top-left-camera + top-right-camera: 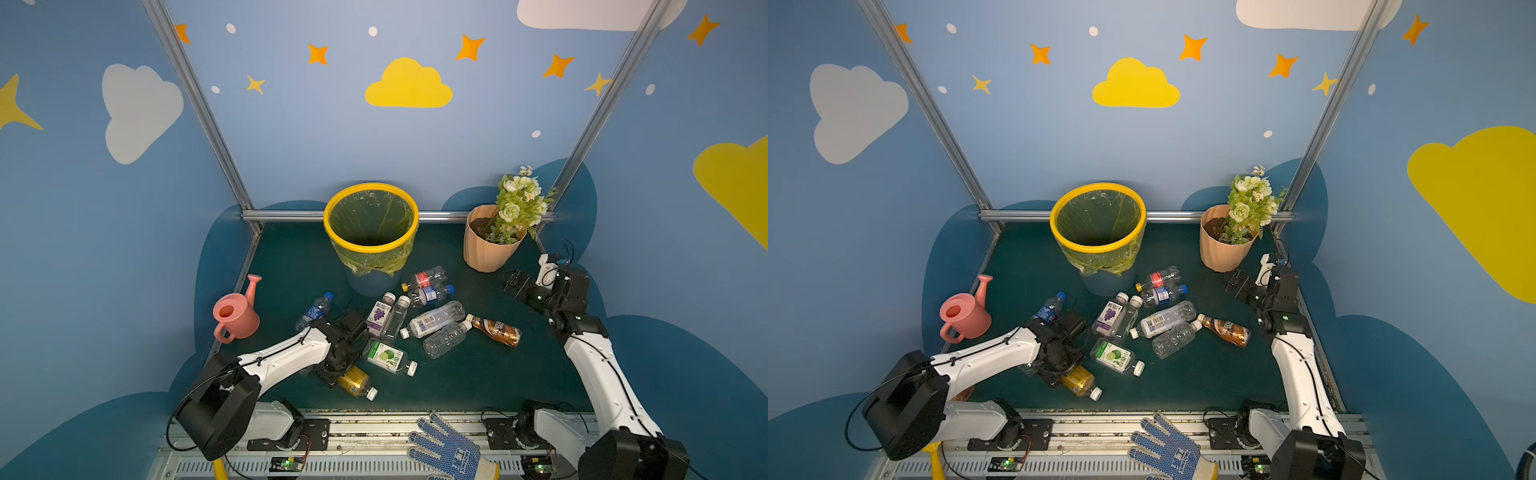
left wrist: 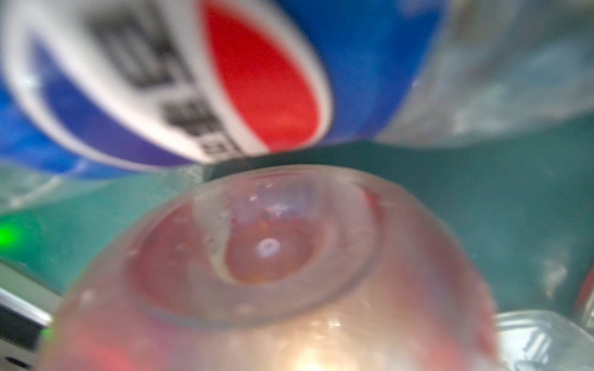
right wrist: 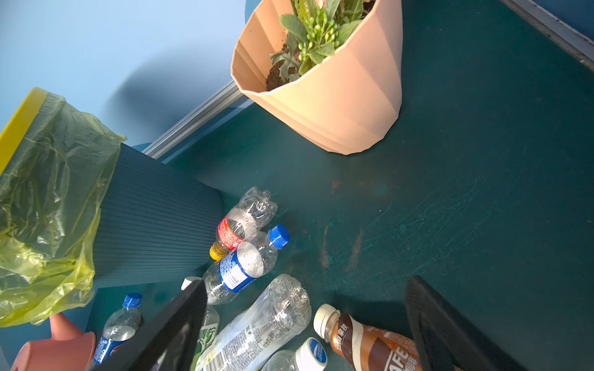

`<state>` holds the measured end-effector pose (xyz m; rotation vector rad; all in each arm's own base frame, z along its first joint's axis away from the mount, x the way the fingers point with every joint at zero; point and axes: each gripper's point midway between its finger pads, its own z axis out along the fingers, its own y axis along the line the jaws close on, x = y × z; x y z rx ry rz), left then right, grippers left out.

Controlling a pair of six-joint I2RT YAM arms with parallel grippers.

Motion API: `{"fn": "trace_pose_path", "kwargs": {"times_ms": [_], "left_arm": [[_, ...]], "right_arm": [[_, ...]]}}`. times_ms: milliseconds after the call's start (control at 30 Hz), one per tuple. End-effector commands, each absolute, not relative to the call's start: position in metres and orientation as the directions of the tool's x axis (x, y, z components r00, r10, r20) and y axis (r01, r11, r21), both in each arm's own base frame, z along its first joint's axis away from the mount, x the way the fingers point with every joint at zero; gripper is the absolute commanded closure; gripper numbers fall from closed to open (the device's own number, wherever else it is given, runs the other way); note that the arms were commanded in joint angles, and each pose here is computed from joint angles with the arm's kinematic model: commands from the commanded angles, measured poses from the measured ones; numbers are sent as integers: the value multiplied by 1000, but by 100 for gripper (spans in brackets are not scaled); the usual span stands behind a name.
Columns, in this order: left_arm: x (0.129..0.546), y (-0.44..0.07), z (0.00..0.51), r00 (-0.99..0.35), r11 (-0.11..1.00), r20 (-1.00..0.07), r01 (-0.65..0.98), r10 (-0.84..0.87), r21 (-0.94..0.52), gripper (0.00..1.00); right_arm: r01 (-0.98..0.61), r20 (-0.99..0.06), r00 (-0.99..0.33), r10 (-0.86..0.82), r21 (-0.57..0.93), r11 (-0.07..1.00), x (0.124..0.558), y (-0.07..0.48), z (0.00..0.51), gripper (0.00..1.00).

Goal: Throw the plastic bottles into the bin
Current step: 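Close the left gripper on the red-and-yellow bottle and lift it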

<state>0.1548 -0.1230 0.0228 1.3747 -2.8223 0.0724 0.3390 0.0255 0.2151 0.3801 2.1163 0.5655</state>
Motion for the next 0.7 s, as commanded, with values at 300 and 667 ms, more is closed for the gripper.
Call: {"fn": "trace_pose_path", "kwargs": {"times_ms": [300, 667], "left_arm": [[178, -125, 64, -645, 655, -120, -730, -755, -196, 38], [226, -114, 187, -628, 783, -470, -532, -620, -323, 39]], "right_arm": [[79, -671, -556, 490, 545, 835, 336, 23, 210, 6], [1, -671, -582, 459, 565, 825, 339, 36, 215, 8]]}}
